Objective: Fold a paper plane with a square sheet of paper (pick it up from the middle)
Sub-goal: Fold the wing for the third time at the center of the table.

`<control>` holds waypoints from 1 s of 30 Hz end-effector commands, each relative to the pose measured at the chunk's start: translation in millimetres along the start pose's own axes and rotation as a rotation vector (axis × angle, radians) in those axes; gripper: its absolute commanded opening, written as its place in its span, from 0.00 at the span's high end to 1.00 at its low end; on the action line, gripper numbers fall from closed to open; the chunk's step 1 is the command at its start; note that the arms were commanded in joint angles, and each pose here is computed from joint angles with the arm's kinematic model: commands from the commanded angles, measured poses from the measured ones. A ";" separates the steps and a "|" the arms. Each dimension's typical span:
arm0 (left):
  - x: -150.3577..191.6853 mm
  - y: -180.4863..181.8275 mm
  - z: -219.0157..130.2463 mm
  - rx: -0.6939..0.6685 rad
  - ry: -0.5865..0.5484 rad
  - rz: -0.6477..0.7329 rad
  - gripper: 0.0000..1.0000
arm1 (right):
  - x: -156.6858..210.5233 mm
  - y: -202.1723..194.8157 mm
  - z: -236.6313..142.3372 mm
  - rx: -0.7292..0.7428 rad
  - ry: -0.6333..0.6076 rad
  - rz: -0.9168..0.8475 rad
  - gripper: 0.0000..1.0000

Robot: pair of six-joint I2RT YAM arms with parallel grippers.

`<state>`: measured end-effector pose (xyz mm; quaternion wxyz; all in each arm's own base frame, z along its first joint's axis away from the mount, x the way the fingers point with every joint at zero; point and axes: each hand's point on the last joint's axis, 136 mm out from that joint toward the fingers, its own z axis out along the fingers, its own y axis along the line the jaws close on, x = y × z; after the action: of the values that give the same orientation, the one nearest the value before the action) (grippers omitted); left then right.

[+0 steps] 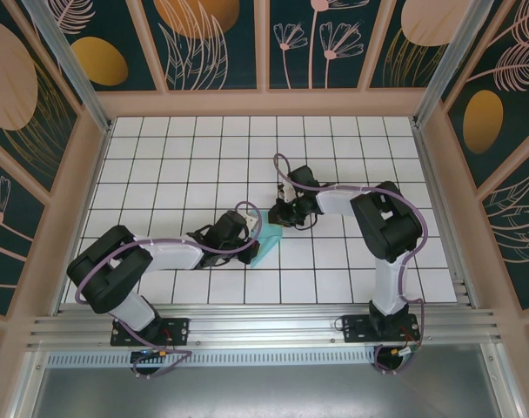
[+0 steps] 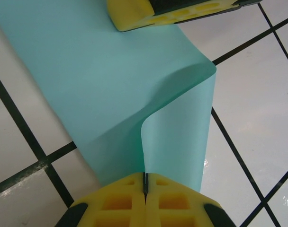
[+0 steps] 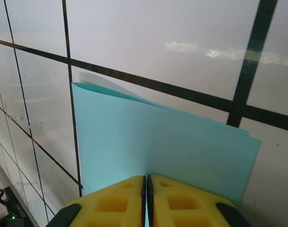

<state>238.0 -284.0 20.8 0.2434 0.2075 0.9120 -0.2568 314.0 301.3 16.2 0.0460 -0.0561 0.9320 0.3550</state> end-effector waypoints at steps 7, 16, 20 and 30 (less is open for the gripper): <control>-1.6 6.9 2.4 -0.031 0.005 -0.006 1.00 | 20.0 -22.2 12.5 0.080 0.048 0.027 0.86; -9.4 3.2 2.1 -0.018 -0.013 -0.019 0.99 | 21.0 -24.2 13.8 0.082 0.047 0.032 0.86; -10.8 1.7 -1.1 -0.015 -0.020 -0.020 0.99 | 21.7 -26.3 14.3 0.089 0.048 0.035 0.86; -8.2 5.5 -3.6 -0.030 -0.030 -0.039 0.99 | 21.6 -27.5 14.0 0.097 0.048 0.036 0.86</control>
<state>240.1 -283.9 18.5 0.2403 0.1994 0.9158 -0.2526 314.0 301.3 15.9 0.0465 -0.0553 0.9321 0.3550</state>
